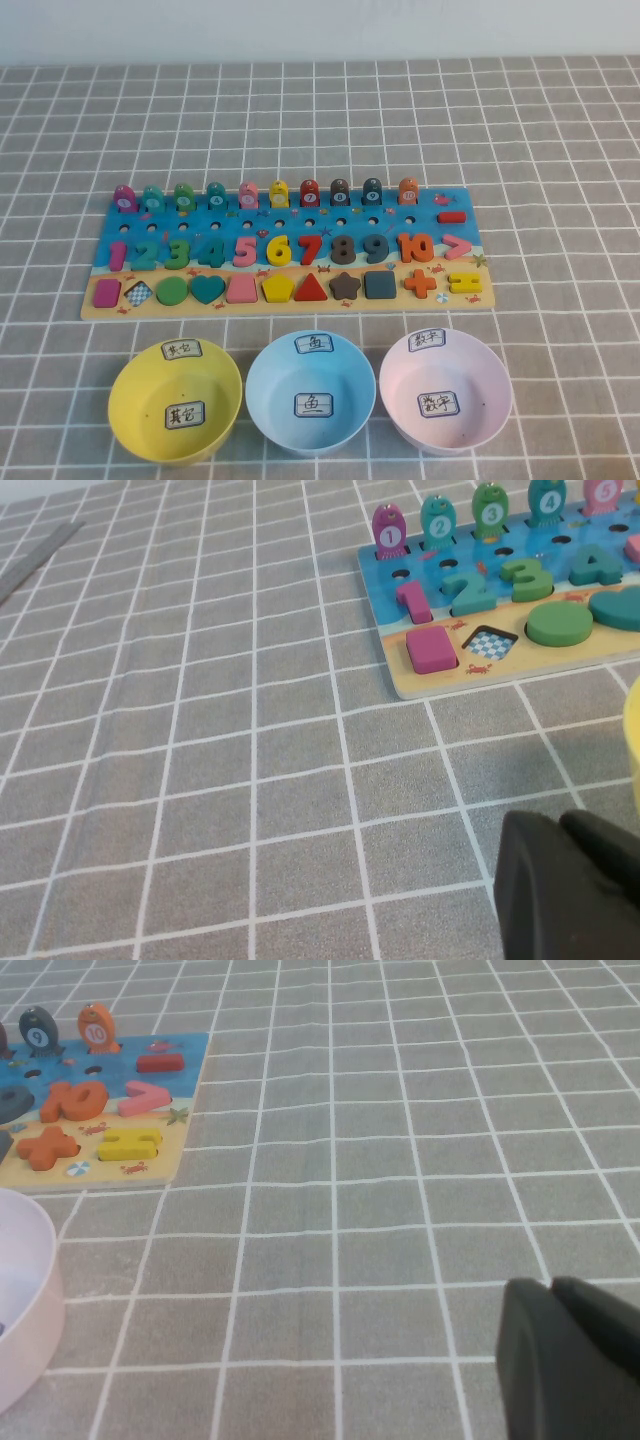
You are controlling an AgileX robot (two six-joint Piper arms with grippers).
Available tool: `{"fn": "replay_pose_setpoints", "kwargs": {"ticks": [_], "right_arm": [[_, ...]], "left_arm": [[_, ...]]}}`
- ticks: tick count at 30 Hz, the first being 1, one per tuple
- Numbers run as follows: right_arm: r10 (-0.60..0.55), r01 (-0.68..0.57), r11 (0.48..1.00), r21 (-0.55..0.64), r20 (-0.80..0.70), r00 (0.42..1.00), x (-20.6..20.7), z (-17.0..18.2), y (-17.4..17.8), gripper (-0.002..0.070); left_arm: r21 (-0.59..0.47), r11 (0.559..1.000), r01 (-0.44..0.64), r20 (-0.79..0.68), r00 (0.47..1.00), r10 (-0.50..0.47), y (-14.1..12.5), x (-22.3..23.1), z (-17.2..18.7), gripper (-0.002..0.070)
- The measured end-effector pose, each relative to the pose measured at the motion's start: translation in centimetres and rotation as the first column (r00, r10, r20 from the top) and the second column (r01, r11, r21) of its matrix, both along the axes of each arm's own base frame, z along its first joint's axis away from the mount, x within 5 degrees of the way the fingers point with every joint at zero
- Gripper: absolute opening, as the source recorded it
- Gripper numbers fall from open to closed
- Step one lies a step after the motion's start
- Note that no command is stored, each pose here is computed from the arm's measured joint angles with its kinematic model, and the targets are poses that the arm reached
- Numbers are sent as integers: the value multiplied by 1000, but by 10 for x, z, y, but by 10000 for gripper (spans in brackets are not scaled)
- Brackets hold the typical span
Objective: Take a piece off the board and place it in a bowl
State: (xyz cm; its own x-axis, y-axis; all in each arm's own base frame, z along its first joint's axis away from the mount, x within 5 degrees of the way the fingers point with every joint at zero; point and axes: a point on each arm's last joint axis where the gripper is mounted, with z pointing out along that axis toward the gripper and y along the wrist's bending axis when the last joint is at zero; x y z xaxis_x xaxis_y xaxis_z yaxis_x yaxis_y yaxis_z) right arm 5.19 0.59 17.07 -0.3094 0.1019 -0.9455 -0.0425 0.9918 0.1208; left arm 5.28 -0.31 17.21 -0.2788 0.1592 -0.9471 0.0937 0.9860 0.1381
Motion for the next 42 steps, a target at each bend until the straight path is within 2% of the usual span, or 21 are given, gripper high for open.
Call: {"fn": "replay_pose_setpoints", "kwargs": {"ticks": [18, 21, 24, 27, 29, 33, 42], "right_arm": [[0, 0, 1000, 0, 0, 1000, 0, 0, 0, -18], [0, 0, 1000, 0, 0, 1000, 0, 0, 0, -18], [0, 0, 1000, 0, 0, 1000, 0, 0, 0, -18], [0, 0, 1000, 0, 0, 1000, 0, 0, 0, -18], [0, 0, 1000, 0, 0, 1000, 0, 0, 0, -18], [0, 0, 1000, 0, 0, 1000, 0, 0, 0, -18], [0, 0, 1000, 0, 0, 1000, 0, 0, 0, -18]], "left_arm": [[-14, 1000, -1, 22, 1000, 1, 0, 1, 2, 0], [-102, 995, -8, 63, 998, 14, -1, 2, 6, 0], [-256, 967, -14, 127, 991, 48, -2, 3, 13, 0], [-463, 887, -8, 181, 978, 103, -2, 4, 21, 0], [-552, 834, 1, 207, 969, 135, -2, 4, 25, 0], [-617, 787, 21, 251, 953, 171, 0, 4, 31, 0], [-598, 801, 31, 285, 942, 177, 1, 4, 34, 0]]}}
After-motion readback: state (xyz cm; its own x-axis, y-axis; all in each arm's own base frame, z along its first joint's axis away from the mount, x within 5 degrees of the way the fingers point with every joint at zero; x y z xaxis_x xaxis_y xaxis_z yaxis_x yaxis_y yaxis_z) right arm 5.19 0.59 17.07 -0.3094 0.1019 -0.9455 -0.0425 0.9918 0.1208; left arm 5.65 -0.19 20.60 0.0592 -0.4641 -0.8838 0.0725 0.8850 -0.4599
